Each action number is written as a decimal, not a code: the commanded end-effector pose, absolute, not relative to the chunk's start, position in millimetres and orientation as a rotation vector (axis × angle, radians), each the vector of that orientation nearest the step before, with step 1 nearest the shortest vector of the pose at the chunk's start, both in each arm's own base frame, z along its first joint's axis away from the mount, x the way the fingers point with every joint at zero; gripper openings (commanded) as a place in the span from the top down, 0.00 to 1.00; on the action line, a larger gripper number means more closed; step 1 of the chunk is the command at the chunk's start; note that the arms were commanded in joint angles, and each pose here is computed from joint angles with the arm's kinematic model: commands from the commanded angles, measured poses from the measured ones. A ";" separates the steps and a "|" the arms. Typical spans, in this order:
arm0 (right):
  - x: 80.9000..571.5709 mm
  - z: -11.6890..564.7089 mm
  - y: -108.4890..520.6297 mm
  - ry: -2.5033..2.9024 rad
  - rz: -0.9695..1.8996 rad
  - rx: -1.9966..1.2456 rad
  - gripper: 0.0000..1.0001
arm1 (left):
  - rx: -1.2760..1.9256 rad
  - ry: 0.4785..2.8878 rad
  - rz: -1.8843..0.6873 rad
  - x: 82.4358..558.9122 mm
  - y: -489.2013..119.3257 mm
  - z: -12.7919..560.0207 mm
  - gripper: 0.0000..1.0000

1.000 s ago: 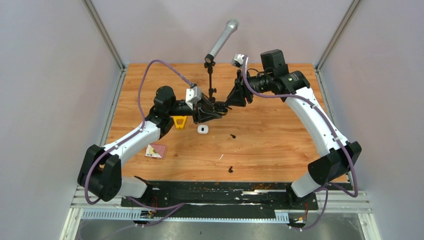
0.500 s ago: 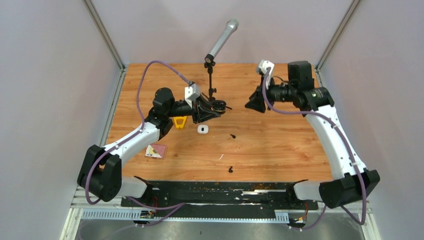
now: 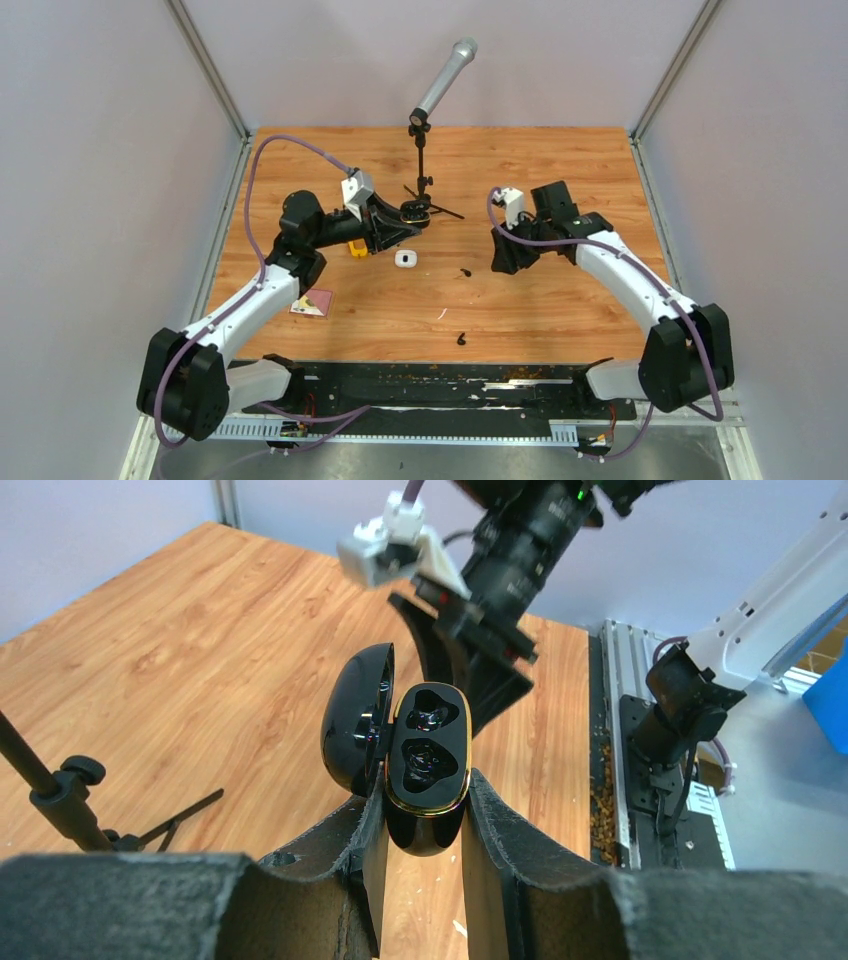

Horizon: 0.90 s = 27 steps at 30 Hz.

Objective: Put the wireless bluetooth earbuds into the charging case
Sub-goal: Pick up the right earbud from the center of the board.

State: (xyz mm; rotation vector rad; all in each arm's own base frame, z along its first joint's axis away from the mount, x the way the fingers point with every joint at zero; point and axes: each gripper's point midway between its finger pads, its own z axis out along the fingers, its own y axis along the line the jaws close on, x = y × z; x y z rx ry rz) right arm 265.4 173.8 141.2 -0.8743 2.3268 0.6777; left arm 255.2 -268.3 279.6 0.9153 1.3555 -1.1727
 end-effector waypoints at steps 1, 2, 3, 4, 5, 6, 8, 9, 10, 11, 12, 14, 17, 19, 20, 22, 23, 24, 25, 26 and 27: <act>280.4 115.5 182.1 2.391 0.587 -0.772 0.58 | 0.881 1.335 -1.142 253.6 -260.2 289.9 1.00; 280.8 111.3 185.9 2.387 0.587 -0.802 0.58 | 0.880 1.334 -1.139 253.0 -259.2 290.1 1.00; 279.1 108.1 192.0 2.374 0.604 -0.854 0.59 | 0.878 1.336 -1.137 252.8 -258.4 290.0 1.00; 275.7 107.5 199.0 2.348 0.635 -0.921 0.60 | 0.878 1.334 -1.134 251.9 -257.6 290.3 1.00; 270.2 107.6 206.9 2.316 0.669 -0.999 0.61 | 0.876 1.335 -1.130 252.1 -256.6 290.5 1.00; 263.1 109.8 214.2 2.270 0.714 -1.086 0.62 | 0.874 1.333 -1.128 251.9 -255.7 291.3 1.00; 243.3 112.7 225.6 2.123 0.791 -1.325 0.65 | 0.871 1.333 -1.123 251.4 -254.0 291.4 1.00; 237.1 112.2 227.2 2.049 0.776 -1.431 0.66 | 0.869 1.335 -1.122 251.7 -253.1 290.8 1.00; 235.1 110.0 226.3 2.006 0.735 -1.496 0.66 | 0.867 1.338 -1.122 251.5 -252.4 290.7 1.00; 238.0 107.6 223.9 1.991 0.688 -1.515 0.66 | 0.865 1.340 -1.120 252.0 -251.5 290.6 1.00; 242.7 106.0 222.2 1.994 0.650 -1.509 0.66 | 0.863 1.341 -1.118 252.1 -250.9 290.8 1.00; 259.3 103.6 219.7 2.047 0.572 -1.418 0.69 | 0.860 1.346 -1.117 252.5 -250.6 290.3 1.00; 283.5 104.1 216.9 2.240 0.499 -1.086 0.72 | 0.860 1.352 -1.118 253.9 -251.1 291.4 1.00; 283.1 101.2 225.1 2.324 0.565 -0.975 0.67 | 0.862 1.351 -1.116 254.7 -251.3 292.7 1.00; 282.2 98.7 228.9 2.359 0.596 -0.933 0.66 | 0.863 1.352 -1.116 254.8 -251.4 293.0 1.00; 280.9 91.2 235.6 2.399 0.630 -0.904 0.65 | 0.863 1.351 -1.114 255.3 -251.5 293.1 1.00; 281.1 86.9 238.3 2.411 0.635 -0.902 0.63 | 0.862 1.351 -1.114 255.2 -251.5 293.1 1.00; 281.5 81.7 240.4 2.424 0.637 -0.903 0.60 | 0.860 1.354 -1.112 255.4 -251.1 292.5 1.00; 282.9 77.0 241.5 2.437 0.635 -0.899 0.56 | 0.860 1.356 -1.111 255.3 -250.9 292.0 1.00; 285.7 73.5 241.9 2.450 0.626 -0.885 0.53 | 0.860 1.353 -1.107 254.9 -250.4 292.7 1.00; 288.2 69.7 242.4 2.464 0.619 -0.872 0.52 | 0.859 1.356 -1.104 254.8 -249.8 292.0 1.00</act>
